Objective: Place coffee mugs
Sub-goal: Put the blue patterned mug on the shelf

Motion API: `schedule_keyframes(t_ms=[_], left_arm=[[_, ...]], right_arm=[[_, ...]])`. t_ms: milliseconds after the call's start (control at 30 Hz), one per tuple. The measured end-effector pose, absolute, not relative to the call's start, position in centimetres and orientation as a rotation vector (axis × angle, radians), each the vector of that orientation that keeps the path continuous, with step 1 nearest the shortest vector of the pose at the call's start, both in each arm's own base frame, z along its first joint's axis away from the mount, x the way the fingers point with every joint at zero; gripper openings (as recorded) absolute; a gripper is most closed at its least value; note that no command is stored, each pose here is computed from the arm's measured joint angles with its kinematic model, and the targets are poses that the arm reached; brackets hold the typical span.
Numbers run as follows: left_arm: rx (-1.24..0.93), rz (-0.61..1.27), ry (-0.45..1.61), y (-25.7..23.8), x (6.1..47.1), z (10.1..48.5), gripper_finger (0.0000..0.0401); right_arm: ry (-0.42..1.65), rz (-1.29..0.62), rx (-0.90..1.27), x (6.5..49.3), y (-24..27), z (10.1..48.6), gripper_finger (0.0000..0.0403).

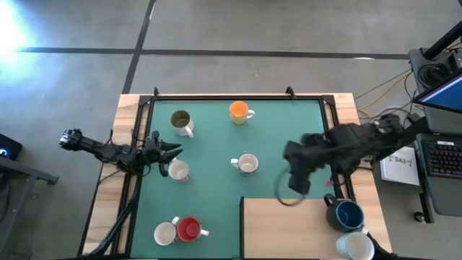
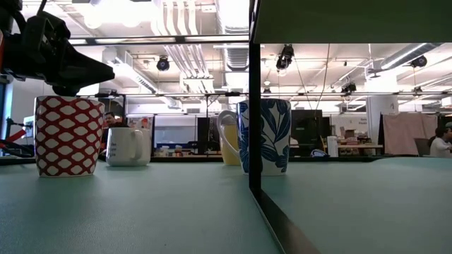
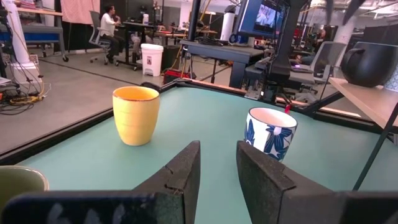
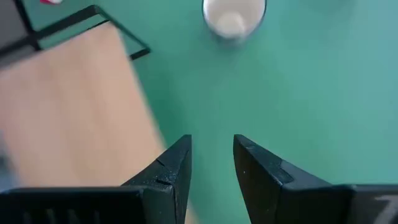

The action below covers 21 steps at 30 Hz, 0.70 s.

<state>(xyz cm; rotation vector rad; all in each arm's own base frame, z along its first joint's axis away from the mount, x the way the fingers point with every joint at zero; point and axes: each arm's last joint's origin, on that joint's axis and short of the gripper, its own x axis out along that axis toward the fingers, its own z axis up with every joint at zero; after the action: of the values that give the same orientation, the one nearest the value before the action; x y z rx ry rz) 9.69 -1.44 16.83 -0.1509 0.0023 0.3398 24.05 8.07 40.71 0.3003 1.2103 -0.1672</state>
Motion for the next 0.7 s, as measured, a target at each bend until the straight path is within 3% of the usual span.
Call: schedule_keyframes(t_ms=[267,700], left_arm=[[-0.151,0.340,0.002,-1.4,9.7,16.8,0.0087],[-0.151,0.340,0.002,-1.4,9.7,16.8,0.0087]], right_arm=[[1.305,-0.016,-0.035,29.8,5.4,36.9,0.0107],[1.347,0.178,-0.142,35.8,3.3,31.3,0.0107]])
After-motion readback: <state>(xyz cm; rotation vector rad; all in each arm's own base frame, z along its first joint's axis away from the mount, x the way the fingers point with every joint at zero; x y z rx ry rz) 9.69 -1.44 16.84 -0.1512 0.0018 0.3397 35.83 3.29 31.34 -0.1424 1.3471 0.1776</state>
